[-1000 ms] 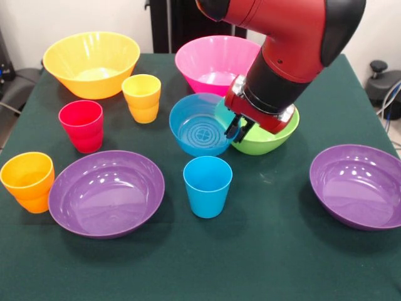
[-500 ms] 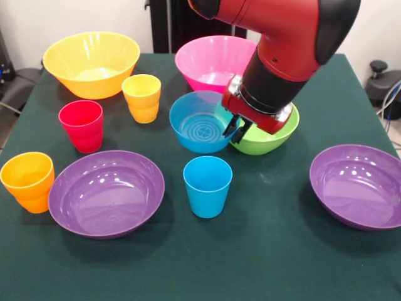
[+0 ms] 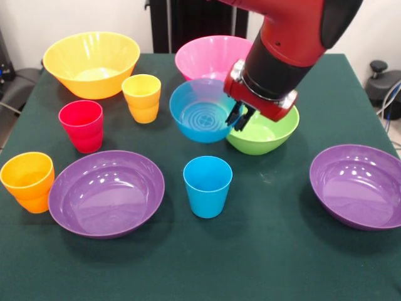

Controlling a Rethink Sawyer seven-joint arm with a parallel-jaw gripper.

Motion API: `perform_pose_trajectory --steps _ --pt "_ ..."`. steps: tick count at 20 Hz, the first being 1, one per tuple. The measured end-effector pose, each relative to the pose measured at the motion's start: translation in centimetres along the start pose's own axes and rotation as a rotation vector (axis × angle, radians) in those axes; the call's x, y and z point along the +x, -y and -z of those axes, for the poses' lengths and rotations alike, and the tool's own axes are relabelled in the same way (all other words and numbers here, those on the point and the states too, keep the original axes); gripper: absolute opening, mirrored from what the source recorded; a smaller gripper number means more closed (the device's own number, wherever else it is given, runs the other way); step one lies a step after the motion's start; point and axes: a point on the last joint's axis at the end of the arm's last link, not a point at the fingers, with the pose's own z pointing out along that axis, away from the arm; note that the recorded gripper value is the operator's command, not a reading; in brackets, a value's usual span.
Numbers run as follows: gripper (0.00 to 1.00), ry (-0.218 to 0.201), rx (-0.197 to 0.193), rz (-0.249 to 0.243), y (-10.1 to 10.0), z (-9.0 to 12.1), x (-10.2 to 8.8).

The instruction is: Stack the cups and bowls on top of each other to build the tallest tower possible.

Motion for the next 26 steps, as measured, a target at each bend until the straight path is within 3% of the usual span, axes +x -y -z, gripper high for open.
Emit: perform_pose_trajectory --steps 10,18,26 --pt "0.0 -0.032 0.006 0.003 -0.6 2.0 -0.8" --pt "0.0 -0.002 -0.019 0.005 -1.5 3.0 -2.1" --pt "0.0 0.04 -0.053 -0.009 -1.7 3.5 -5.2"
